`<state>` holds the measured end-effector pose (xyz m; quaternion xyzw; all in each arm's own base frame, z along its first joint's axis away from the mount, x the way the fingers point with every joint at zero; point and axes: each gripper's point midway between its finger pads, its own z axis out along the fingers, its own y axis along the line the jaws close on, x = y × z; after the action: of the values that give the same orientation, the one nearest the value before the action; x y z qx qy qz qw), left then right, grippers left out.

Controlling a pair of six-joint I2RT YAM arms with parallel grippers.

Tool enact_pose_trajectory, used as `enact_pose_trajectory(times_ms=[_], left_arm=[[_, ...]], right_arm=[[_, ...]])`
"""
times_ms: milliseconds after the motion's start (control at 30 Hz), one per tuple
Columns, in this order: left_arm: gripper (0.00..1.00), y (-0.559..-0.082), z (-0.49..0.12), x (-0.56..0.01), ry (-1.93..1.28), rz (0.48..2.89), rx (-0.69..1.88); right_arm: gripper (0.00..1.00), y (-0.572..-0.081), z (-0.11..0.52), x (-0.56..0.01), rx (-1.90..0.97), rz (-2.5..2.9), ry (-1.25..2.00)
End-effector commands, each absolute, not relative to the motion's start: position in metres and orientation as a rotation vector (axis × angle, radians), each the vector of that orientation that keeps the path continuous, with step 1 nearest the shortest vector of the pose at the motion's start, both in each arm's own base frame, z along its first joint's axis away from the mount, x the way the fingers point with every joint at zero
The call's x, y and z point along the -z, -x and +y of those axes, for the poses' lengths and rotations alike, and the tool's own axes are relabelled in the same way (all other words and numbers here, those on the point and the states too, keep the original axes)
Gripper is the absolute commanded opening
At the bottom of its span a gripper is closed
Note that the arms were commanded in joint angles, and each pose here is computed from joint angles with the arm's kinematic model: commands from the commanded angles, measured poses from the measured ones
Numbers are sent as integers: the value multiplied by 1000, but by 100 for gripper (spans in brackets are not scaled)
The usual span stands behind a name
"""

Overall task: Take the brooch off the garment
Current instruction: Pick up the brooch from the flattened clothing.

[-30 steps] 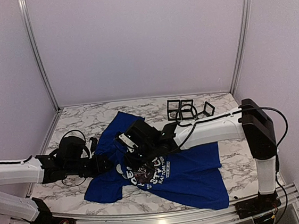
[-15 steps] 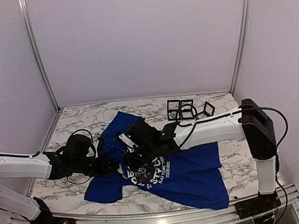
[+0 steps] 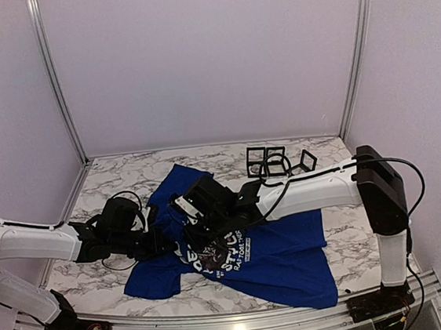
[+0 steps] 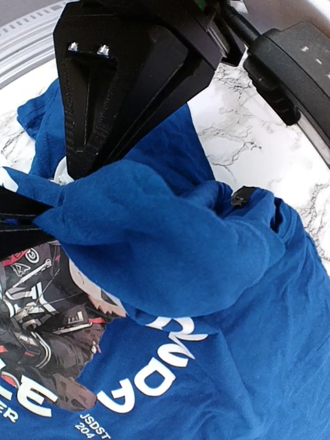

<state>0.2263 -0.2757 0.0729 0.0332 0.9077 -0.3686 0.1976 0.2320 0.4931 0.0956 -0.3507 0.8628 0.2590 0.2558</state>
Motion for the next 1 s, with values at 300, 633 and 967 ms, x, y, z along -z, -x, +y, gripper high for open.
enact_pose_trajectory(times_ms=[300,633,967], left_arm=[[0,-249,-253,-134,78,2299,974],[0,-262,-242,-168,104,2059,952],[0,-257,-251,-195,72,1853,975]], right_arm=[[0,-235,500,-130,-728,2266,956],[0,-233,509,-145,-790,2229,954],[6,-242,501,-169,-893,2207,849]])
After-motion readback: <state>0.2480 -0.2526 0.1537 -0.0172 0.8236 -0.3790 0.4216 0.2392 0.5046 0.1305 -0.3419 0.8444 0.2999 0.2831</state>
